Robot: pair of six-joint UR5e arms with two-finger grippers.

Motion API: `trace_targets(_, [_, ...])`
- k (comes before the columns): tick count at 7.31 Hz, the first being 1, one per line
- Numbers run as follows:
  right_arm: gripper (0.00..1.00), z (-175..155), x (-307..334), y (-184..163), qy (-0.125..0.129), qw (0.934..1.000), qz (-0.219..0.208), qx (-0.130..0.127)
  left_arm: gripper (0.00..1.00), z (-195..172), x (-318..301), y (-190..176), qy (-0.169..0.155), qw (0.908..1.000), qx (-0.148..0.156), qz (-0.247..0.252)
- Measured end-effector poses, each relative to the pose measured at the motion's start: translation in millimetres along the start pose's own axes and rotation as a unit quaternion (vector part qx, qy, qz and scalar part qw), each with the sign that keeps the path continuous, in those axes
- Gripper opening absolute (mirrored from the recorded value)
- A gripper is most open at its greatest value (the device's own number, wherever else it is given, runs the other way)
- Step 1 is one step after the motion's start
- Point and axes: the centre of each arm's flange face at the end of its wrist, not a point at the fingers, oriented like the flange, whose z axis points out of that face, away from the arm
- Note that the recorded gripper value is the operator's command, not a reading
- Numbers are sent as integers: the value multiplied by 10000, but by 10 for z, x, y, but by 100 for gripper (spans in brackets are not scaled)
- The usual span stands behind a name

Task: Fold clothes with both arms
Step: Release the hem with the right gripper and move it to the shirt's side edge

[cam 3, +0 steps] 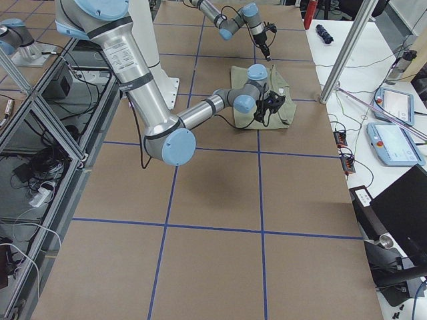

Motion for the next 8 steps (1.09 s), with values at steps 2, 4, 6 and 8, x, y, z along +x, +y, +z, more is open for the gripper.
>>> trace_targets(2, [86,16,421,372,32,9991,412,-19,39,-14,-26,7,1,10000,3,3])
trace_targets(4, [85,175,564,670,63,9986,507,128,39,-14,-51,18,-7,10000,2,11])
trace_targets(6, [84,251,634,800,112,9987,477,139,39,-14,-54,21,-8,10000,1,14])
trace_targets(8, [73,318,689,926,160,9990,409,122,39,-14,-64,15,-16,10000,4,10])
